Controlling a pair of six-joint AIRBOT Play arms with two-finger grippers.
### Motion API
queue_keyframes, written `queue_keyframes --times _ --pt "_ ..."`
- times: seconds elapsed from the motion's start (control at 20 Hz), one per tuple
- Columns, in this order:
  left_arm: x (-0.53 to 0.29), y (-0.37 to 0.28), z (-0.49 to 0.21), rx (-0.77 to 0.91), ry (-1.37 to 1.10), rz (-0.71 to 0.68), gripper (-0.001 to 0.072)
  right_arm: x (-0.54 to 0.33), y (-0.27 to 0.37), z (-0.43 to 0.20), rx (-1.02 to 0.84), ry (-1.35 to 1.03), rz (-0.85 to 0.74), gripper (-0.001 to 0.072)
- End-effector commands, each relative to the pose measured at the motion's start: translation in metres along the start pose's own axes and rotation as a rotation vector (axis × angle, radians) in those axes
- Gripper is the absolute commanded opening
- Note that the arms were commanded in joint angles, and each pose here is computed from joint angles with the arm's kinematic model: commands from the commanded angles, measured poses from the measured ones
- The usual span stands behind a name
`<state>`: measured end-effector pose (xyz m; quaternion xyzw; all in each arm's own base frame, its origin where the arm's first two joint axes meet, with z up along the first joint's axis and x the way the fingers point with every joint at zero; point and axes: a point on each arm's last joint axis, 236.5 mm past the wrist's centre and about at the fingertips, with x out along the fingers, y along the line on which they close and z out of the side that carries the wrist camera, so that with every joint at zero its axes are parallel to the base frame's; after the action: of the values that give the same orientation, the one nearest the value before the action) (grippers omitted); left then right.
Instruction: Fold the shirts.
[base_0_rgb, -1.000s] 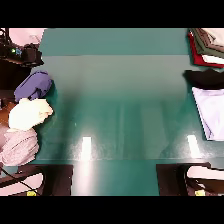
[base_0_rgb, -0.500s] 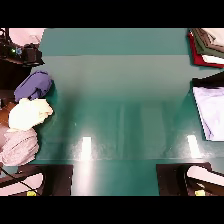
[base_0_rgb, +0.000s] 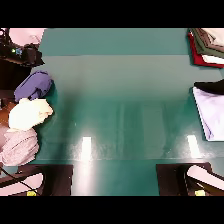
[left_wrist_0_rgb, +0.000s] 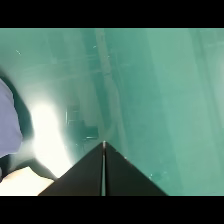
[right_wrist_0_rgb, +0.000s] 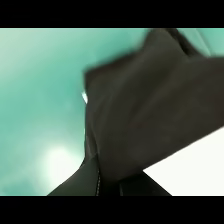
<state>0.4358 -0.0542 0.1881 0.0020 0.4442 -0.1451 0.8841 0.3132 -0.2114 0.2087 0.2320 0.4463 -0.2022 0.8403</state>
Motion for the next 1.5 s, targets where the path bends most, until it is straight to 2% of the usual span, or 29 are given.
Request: queue_keyframes --times 0.0,0.05,0.1,0.15,0.2,0.45,0.65,0.7,0.8,0.85,0.95,1.2,1.45 --pt "0.0 0.0 0.0 0.016 -0.001 0.0 0.0024 -0.002 -0.043 -0.054 0.095 0.221 -0.146 0.0024" --pt "0.0 0.0 0.0 0.017 -0.001 0.0 0.0024 0.0 -0.05 -0.067 0.114 0.271 -0.158 0.0031" --pt "0.0 0.0 0.0 0.022 0.0 0.0 0.0024 0.003 -0.057 -0.08 0.134 0.322 -0.171 0.0175" --pt "0.0 0.0 0.0 0.022 0.0 0.0 0.0024 0.007 -0.061 -0.092 0.153 0.371 -0.175 0.043" --pt "0.0 0.0 0.0 0.022 0.0 0.0 0.0024 0.011 -0.067 -0.102 0.175 0.403 -0.178 0.0535" --pt "0.0 0.0 0.0 0.022 -0.002 0.0 0.0025 0.008 -0.079 -0.112 0.247 0.401 -0.186 0.0524" --pt "0.0 0.0 0.002 0.021 -0.008 0.002 0.0025 0.002 -0.026 -0.078 0.153 0.258 -0.039 0.0522" --pt "0.0 0.0 0.001 0.022 -0.004 0.001 0.0025 -0.002 -0.008 -0.071 0.11 0.224 -0.003 0.0493" --pt "0.0 0.001 0.005 0.022 -0.021 0.005 0.0025 -0.011 0.031 -0.063 0.012 0.17 0.058 0.0401" --pt "0.0 0.001 0.006 0.022 -0.025 0.006 0.0025 -0.015 0.048 -0.062 -0.038 0.149 0.079 0.0322" --pt "0.0 0.002 0.006 0.022 -0.027 0.007 0.0025 -0.024 0.086 -0.061 -0.143 0.106 0.134 0.0017" --pt "0.0 0.002 0.006 0.022 -0.027 0.007 0.0025 -0.037 0.161 -0.069 -0.33 0.028 0.259 0.002" --pt "0.0 0.002 0.006 0.022 -0.027 0.007 0.0025 -0.04 0.188 -0.088 -0.415 0.059 0.306 0.002"
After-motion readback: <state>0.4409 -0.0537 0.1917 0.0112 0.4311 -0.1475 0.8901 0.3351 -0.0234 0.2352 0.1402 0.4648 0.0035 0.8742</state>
